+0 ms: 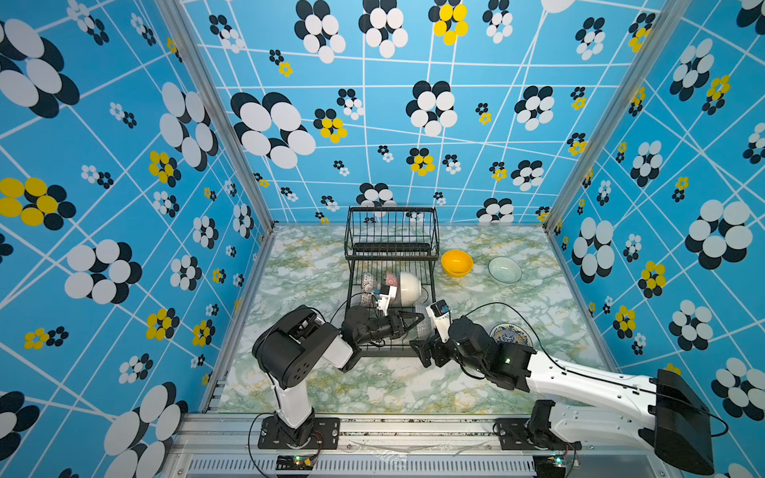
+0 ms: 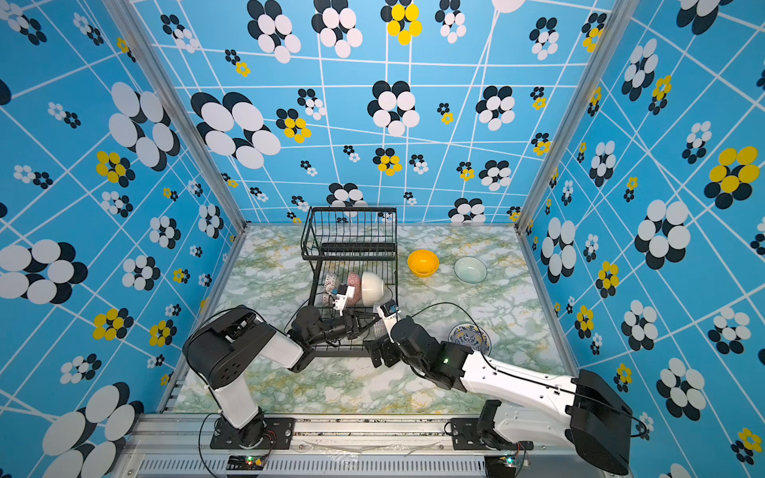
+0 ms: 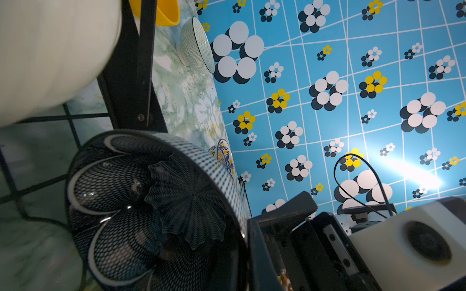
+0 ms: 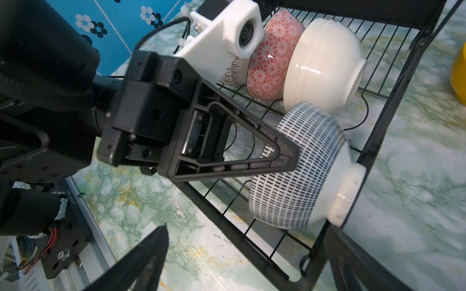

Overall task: Load bowls into a dish rack
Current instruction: Place the bowl in the dish rack.

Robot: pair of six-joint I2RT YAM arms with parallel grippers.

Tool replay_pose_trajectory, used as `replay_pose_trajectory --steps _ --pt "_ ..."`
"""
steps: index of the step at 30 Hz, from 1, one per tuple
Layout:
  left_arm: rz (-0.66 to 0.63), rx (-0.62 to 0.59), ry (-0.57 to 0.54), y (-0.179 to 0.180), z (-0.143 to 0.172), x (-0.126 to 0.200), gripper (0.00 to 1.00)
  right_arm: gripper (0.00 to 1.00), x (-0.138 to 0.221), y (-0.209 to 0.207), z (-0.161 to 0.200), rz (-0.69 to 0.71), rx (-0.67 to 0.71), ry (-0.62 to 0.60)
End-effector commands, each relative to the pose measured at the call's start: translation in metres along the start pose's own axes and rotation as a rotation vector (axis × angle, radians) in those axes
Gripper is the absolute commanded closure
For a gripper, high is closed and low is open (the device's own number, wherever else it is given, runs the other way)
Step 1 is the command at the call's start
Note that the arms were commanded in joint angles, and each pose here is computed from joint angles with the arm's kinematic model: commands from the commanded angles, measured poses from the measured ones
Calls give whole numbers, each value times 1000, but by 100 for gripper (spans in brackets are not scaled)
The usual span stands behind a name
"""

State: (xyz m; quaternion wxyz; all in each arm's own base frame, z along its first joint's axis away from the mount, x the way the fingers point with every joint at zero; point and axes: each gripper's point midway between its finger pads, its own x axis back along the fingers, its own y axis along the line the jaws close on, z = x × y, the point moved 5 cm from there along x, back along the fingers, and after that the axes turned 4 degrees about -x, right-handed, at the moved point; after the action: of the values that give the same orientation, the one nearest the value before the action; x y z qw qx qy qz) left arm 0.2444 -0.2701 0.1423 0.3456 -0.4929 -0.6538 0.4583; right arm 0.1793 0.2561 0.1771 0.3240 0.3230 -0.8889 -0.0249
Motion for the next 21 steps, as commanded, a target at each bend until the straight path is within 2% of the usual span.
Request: replay_pose_trajectory --steps 1,12,18,21 --pt "-97 126 36 29 16 4 100 0 0 7 -11 -24 0 -31" --pt "-78 100 38 24 13 -2 100 0 1 7 -13 -19 4 -37" --pt "-14 42 -23 -6 -2 -6 100 0 3 -2 -19 80 12 -31" --pt "-9 54 -24 -7 -3 -7 100 0 4 -4 -22 104 5 -48"
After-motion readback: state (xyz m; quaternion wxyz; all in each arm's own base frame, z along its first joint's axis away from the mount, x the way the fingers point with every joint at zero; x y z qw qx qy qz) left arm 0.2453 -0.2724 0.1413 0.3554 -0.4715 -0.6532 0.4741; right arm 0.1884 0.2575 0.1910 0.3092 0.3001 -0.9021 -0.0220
